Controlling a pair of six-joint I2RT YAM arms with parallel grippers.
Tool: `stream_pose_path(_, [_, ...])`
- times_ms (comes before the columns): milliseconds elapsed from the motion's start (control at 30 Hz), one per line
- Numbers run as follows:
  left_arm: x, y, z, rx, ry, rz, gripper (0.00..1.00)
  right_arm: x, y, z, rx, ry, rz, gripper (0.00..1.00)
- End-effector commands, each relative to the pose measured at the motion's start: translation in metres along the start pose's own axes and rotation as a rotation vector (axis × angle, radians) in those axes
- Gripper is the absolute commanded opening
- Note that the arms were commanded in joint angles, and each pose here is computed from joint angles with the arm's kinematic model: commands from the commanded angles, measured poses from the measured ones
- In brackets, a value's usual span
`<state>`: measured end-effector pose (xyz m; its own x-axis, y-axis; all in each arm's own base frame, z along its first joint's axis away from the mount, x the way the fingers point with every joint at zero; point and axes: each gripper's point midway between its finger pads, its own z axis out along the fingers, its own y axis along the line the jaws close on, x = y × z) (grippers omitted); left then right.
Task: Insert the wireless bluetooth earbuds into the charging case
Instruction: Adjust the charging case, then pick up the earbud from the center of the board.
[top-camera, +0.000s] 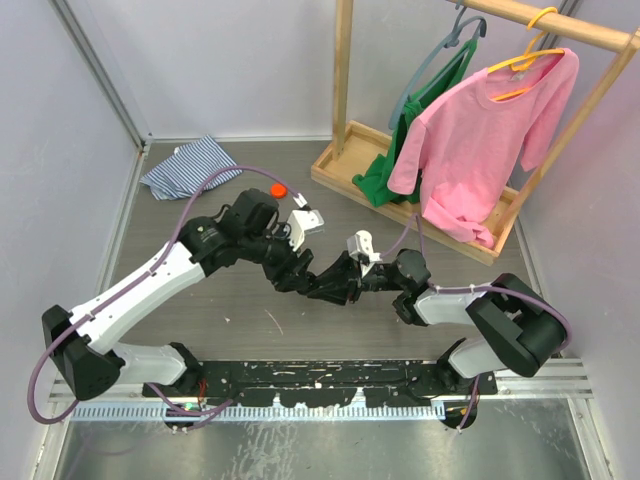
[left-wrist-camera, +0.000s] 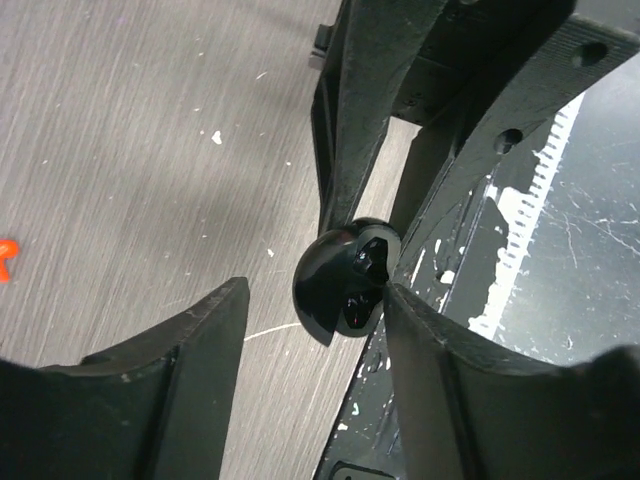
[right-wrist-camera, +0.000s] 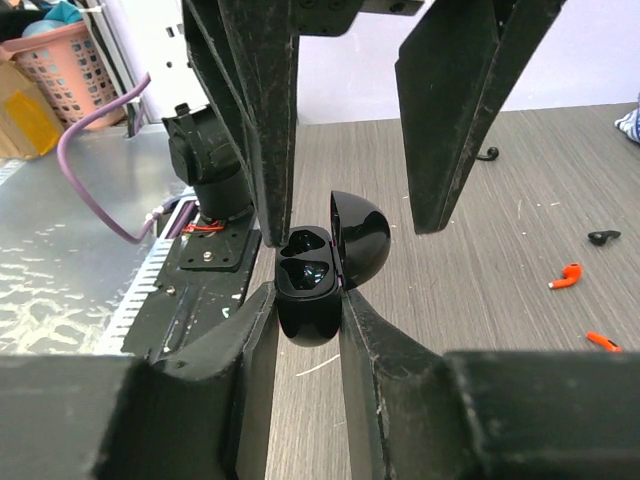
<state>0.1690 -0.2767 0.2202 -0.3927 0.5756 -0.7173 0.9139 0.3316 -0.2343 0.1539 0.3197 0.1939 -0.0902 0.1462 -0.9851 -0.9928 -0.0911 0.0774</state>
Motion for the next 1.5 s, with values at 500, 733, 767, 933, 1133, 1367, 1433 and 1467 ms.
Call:
stream_pose_path(500, [0.002, 0.092, -0.052, -0.616, -0.170, -0.261, 0.85, -0.012, -0.038, -0.013, 0.255, -0.050, -0.195, 0.13])
stream_pose_path(733, [0.046, 0.152, -0.077, -0.840, -0.143, -0.520, 0.86, -0.010, -0.043, -0.015, 0.283, -0.057, -0.194, 0.14])
stream_pose_path(767, [0.053, 0.158, -0.079, -0.855, -0.132, -0.548, 0.86, -0.010, -0.044, -0.016, 0.288, -0.059, -0.195, 0.14])
stream_pose_path(933, [0.084, 0.186, -0.098, -0.941, -0.056, -0.664, 0.86, -0.011, -0.043, -0.015, 0.286, -0.073, -0.191, 0.14])
stream_pose_path(1133, [0.130, 0.229, -0.122, -1.040, 0.030, -0.840, 0.85, -0.007, -0.045, -0.015, 0.301, -0.061, -0.198, 0.14])
stream_pose_path(1367, [0.167, 0.269, -0.147, -1.150, 0.079, -1.003, 0.83, -0.004, -0.046, -0.013, 0.313, -0.034, -0.219, 0.14])
stream_pose_path(1433, [0.174, 0.279, -0.152, -1.164, 0.088, -1.037, 0.81, -0.004, -0.047, -0.013, 0.319, -0.031, -0.224, 0.14])
stream_pose_path(1467, [0.178, 0.283, -0.154, -1.170, 0.096, -1.054, 0.79, -0.003, -0.047, -0.013, 0.320, -0.029, -0.226, 0.14])
